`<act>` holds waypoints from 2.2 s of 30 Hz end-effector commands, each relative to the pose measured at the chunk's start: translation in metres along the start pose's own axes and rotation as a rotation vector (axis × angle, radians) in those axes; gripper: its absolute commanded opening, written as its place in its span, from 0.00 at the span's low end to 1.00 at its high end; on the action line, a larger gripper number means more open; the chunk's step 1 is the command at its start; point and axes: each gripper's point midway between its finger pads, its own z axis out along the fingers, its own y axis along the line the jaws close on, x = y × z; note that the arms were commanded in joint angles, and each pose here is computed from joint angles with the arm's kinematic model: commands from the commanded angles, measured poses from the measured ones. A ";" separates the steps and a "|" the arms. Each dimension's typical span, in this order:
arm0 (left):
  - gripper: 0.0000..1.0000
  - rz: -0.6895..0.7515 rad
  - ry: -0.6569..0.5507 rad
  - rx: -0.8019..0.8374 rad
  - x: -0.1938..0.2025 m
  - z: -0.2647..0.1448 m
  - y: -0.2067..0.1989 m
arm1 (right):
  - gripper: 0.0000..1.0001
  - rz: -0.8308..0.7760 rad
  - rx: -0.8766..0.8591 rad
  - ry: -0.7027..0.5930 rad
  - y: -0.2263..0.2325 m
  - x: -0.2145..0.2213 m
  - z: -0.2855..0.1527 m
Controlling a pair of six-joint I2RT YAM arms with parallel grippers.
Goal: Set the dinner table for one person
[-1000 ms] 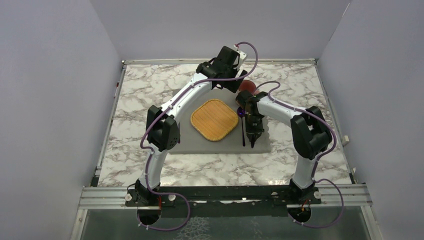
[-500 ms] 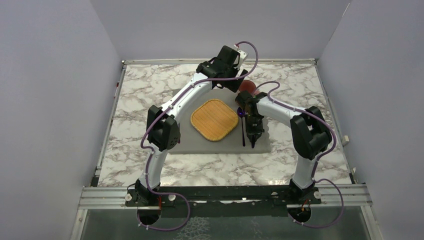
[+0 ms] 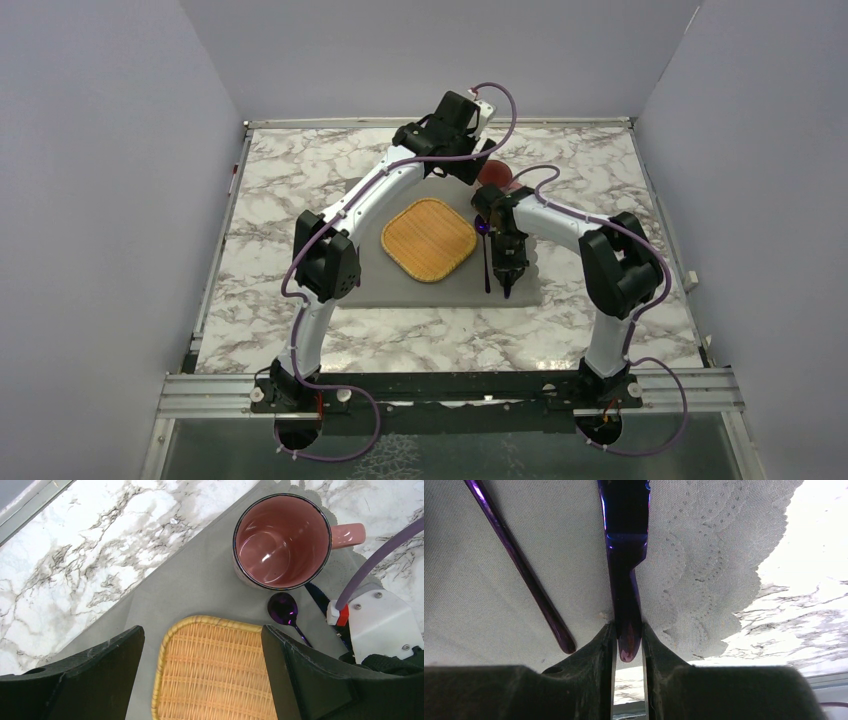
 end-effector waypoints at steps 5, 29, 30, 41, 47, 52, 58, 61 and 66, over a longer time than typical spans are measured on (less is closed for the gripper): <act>0.90 -0.010 -0.032 0.019 -0.010 -0.004 -0.002 | 0.38 0.002 0.027 -0.022 -0.003 -0.001 0.003; 0.90 -0.030 -0.065 -0.014 -0.022 -0.017 0.006 | 0.39 0.354 0.140 -0.393 -0.077 -0.015 -0.147; 0.90 -0.032 -0.074 -0.018 -0.025 -0.020 0.007 | 0.39 0.382 0.143 -0.416 -0.082 -0.014 -0.151; 0.91 -0.058 -0.182 -0.184 -0.059 -0.063 0.094 | 0.39 0.476 0.131 -0.478 -0.093 -0.010 -0.159; 0.91 -0.096 -0.132 -0.354 -0.033 -0.087 0.183 | 0.39 0.450 0.103 -0.517 -0.091 -0.017 -0.163; 0.91 -0.122 -0.099 -0.449 -0.009 -0.114 0.240 | 0.41 0.398 0.069 -0.595 -0.086 -0.035 -0.178; 0.91 -0.188 -0.076 -0.428 0.023 -0.128 0.247 | 0.52 0.370 0.040 -0.627 -0.075 -0.052 -0.183; 0.91 -0.218 -0.065 -0.396 0.041 -0.130 0.244 | 0.60 0.340 0.033 -0.632 -0.068 -0.061 -0.181; 0.91 -0.258 -0.024 -0.333 0.067 -0.125 0.238 | 0.76 0.299 0.043 -0.648 -0.060 -0.078 -0.181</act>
